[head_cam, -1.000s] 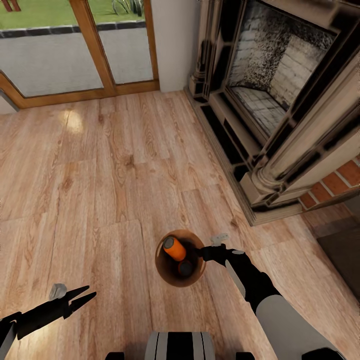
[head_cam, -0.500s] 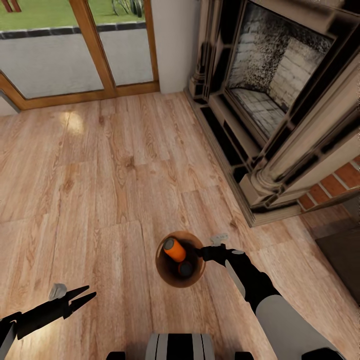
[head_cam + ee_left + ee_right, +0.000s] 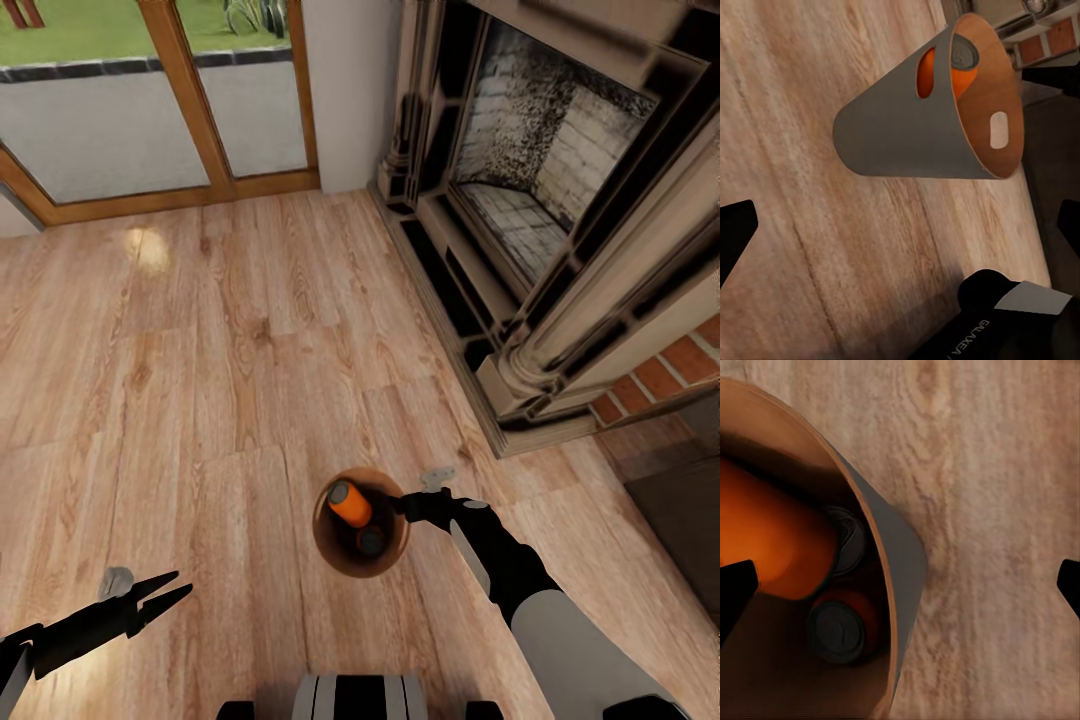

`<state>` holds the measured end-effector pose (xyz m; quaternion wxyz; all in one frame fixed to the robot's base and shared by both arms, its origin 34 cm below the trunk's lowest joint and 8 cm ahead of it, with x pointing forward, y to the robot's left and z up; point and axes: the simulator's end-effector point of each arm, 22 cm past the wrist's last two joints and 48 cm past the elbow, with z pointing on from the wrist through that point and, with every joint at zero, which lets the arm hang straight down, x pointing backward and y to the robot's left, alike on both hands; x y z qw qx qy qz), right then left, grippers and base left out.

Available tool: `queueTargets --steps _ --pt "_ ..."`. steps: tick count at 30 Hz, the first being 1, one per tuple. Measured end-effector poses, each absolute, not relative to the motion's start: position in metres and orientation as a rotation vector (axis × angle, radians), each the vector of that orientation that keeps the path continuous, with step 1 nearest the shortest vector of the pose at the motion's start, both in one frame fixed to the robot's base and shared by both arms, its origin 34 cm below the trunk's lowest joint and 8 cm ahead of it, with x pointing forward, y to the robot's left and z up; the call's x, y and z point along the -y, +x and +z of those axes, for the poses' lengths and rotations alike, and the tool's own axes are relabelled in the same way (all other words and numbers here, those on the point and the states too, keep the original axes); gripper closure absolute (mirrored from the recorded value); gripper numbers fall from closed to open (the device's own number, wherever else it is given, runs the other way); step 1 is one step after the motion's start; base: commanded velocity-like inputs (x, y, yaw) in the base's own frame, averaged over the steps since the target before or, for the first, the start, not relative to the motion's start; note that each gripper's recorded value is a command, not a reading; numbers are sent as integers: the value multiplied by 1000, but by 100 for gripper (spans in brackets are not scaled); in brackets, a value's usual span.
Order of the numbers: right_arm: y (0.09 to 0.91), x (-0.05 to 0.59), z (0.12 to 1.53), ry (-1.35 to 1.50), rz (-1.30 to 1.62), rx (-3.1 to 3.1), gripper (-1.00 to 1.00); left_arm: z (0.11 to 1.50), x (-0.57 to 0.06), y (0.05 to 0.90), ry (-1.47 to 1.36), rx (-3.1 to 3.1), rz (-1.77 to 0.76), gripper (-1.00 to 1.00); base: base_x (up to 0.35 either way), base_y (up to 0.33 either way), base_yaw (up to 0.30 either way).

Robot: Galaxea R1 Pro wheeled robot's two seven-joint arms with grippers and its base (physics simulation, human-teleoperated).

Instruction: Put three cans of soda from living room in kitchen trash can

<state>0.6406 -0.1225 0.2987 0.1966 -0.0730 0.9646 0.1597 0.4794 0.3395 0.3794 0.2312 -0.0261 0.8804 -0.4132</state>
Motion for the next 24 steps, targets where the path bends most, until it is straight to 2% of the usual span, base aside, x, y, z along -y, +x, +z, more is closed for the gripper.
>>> queueTargets --steps 24 --pt "646 110 352 -282 452 -2691 -100 431 -339 489 -68 -2415 -1134 -100 0 0 0"
